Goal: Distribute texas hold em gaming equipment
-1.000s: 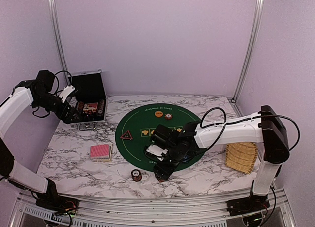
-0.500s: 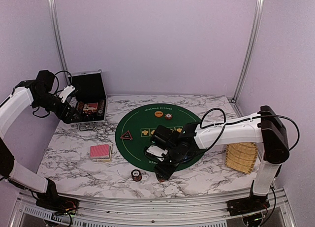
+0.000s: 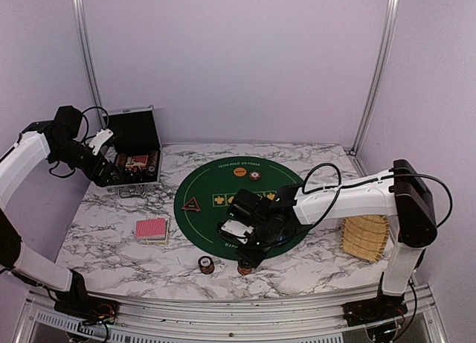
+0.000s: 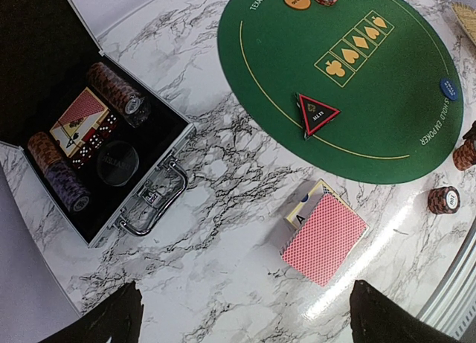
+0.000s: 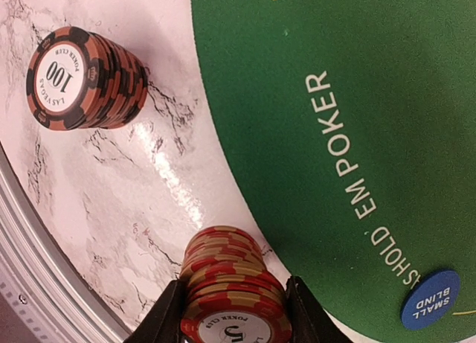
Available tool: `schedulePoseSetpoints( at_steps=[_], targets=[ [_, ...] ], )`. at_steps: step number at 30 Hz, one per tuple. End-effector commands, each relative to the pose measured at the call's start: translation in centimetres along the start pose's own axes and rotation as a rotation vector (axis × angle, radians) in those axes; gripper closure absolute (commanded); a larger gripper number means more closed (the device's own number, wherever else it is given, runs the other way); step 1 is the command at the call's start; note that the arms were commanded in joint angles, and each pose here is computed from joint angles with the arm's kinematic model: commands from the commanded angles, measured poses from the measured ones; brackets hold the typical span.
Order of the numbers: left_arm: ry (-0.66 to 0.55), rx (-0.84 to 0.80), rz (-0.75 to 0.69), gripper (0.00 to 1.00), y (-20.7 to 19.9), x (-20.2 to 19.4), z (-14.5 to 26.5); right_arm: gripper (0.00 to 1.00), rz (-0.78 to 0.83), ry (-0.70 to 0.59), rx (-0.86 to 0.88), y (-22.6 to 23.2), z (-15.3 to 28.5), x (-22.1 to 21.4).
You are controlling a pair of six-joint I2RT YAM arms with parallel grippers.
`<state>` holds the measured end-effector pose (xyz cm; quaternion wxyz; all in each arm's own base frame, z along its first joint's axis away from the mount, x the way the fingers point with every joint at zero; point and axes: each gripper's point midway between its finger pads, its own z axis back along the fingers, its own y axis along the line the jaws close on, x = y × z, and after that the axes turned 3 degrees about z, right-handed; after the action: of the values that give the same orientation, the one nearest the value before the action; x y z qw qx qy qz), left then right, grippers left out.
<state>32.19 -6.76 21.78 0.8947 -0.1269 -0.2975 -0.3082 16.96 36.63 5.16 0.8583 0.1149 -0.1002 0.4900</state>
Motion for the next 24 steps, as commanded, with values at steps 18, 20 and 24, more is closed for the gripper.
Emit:
schedulePoseSetpoints(
  at_steps=[18,20,24],
  targets=[
    [-0.024,0.004,-0.031,0.01,-0.8,0.5,1.4,0.90,0.001,-0.140,0.000,0.0,3.7,8.1],
    [-0.022,0.000,-0.029,0.01,-0.8,0.4,1.3,0.90,-0.009,-0.166,-0.010,-0.5,3.3,9.9],
    [-0.022,-0.013,-0.025,0.01,-0.9,0.4,1.1,0.90,-0.024,-0.219,-0.017,-1.5,1.7,13.9]
  ],
)
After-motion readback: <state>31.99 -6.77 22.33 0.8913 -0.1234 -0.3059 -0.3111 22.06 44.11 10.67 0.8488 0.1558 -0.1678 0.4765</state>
